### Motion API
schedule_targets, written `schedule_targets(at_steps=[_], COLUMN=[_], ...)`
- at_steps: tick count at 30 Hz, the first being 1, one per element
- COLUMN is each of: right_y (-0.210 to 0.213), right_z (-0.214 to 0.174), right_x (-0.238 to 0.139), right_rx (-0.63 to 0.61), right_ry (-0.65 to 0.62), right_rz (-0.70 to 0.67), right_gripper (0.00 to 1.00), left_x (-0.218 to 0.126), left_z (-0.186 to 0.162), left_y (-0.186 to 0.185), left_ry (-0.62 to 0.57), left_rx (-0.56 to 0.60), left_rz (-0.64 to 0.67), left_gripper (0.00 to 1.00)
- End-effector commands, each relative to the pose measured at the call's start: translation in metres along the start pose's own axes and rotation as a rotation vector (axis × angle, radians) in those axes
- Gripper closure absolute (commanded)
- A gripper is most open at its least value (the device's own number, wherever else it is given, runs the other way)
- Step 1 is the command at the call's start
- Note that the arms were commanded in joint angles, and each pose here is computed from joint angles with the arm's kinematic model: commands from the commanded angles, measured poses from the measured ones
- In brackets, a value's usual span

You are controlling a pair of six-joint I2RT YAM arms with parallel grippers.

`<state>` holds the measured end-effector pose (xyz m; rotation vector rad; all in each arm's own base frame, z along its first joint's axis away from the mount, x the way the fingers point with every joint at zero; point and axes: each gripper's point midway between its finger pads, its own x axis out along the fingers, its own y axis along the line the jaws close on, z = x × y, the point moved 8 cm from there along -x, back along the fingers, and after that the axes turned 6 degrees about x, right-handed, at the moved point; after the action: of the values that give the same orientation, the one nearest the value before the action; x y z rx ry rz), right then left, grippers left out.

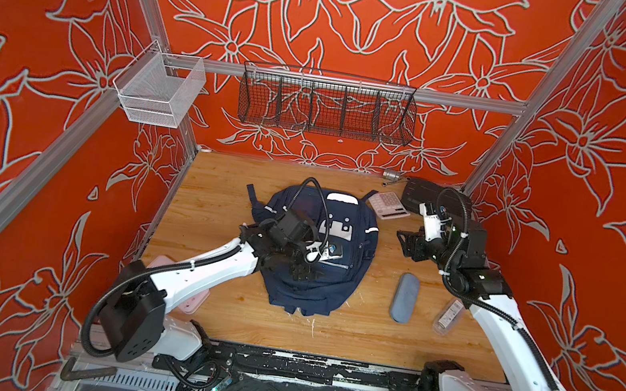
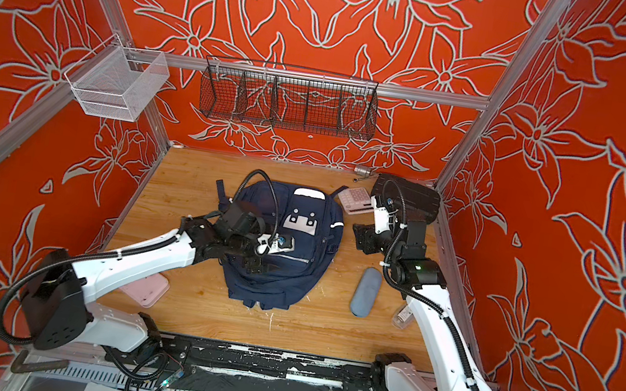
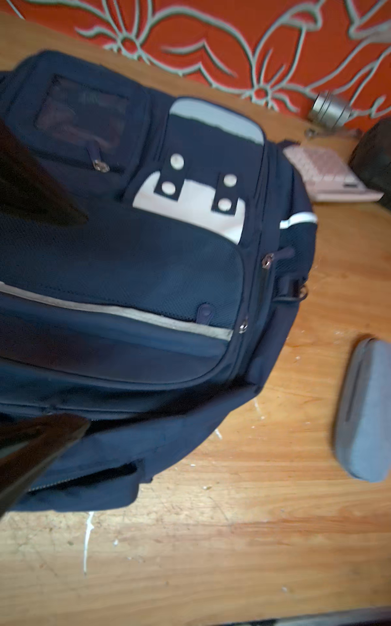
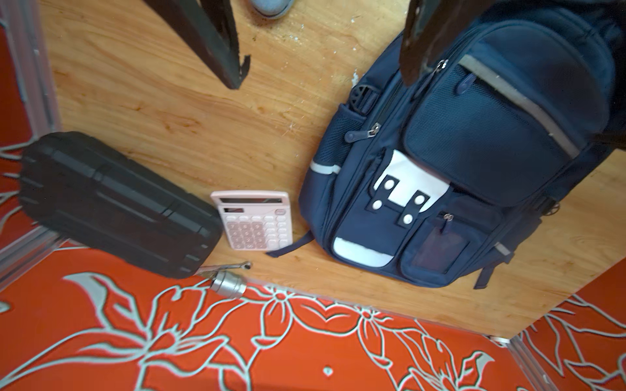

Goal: Pack the student bag

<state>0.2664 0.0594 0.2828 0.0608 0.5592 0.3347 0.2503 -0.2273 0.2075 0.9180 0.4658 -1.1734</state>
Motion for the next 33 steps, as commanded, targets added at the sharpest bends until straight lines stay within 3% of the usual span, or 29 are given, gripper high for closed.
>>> schedule_targets(at_steps=[1,6,16,18,21,27,33], right_y=[0.006,0.007,0.009,0.010,0.012,0.014,0.015], right_z=[-0.014,-0.030,-0.040,-0.041,-0.044,-0.048,-0.050], right_x=[-0.004,-0.003,0.003,0.004,0.006,0.007,0.005], right_rx=[0.032,0.057,0.083,0.088,0.089,0.086,0.076], right_ry=[0.032,0.063,0.089,0.092,0.100,0.104,0.105], right_rz=[0.052,0.069,0.094,0.101,0.113,0.132,0.145], right_gripper=[0.25,0.27,0.30,0.30,0.31,0.33,0.33], left_x=[0.019,0.049,0.077,0.079,0.080,0.071,0.031], left_z=[-0.004,-0.008,0.003,0.003,0.001,0.000,0.003], left_y=[-0.002,-0.003,-0.005,-0.002,-0.001,0.003,0.016], left_ry=[0.039,0.125,0.162,0.178,0.204,0.215,0.080], left_rx=[0.088,0.118,0.133,0.106,0.099,0.088,-0.013], left_rz=[-0.021,-0.001,0.055,0.073,0.082,0.103,0.098], left_gripper=[0.16,0.19,0.20,0.26,0.45,0.99,1.00])
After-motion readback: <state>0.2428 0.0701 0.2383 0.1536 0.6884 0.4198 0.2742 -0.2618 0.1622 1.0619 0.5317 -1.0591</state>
